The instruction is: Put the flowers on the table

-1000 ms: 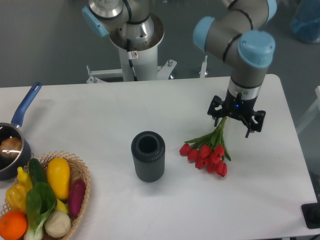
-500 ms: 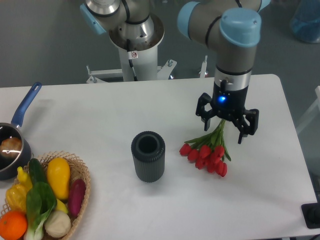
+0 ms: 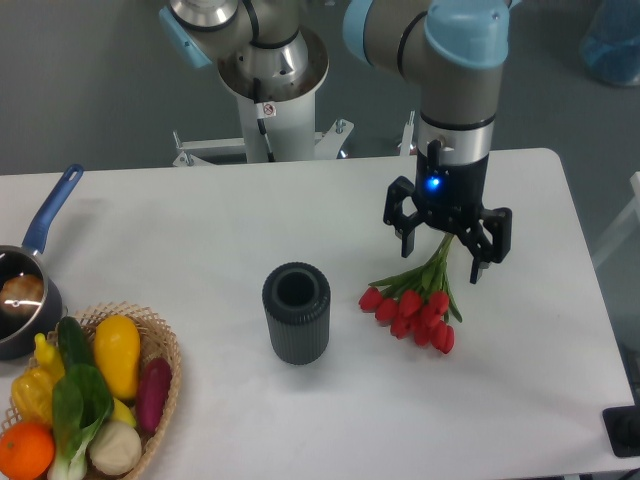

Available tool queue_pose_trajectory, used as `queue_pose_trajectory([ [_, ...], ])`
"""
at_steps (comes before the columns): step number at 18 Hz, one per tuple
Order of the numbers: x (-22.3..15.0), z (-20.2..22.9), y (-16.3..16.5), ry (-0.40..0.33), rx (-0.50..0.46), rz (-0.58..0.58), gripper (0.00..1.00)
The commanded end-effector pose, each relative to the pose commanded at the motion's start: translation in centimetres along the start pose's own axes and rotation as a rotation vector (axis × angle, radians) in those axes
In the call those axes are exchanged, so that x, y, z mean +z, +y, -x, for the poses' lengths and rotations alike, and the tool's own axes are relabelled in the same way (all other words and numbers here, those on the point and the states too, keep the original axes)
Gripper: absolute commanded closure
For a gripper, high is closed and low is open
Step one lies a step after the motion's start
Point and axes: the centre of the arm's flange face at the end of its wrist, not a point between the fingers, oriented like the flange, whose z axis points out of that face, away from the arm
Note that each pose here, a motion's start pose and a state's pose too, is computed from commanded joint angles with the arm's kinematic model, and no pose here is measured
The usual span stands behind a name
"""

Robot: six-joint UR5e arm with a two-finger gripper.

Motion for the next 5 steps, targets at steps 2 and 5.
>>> queue_pose_trajectory([
  [2, -0.89, -0.11, 0.39, -0.009, -0.007, 0.001, 0.00],
  [5, -1.37, -0.10, 0.64, -0.018, -0.007, 0.000, 0.00],
])
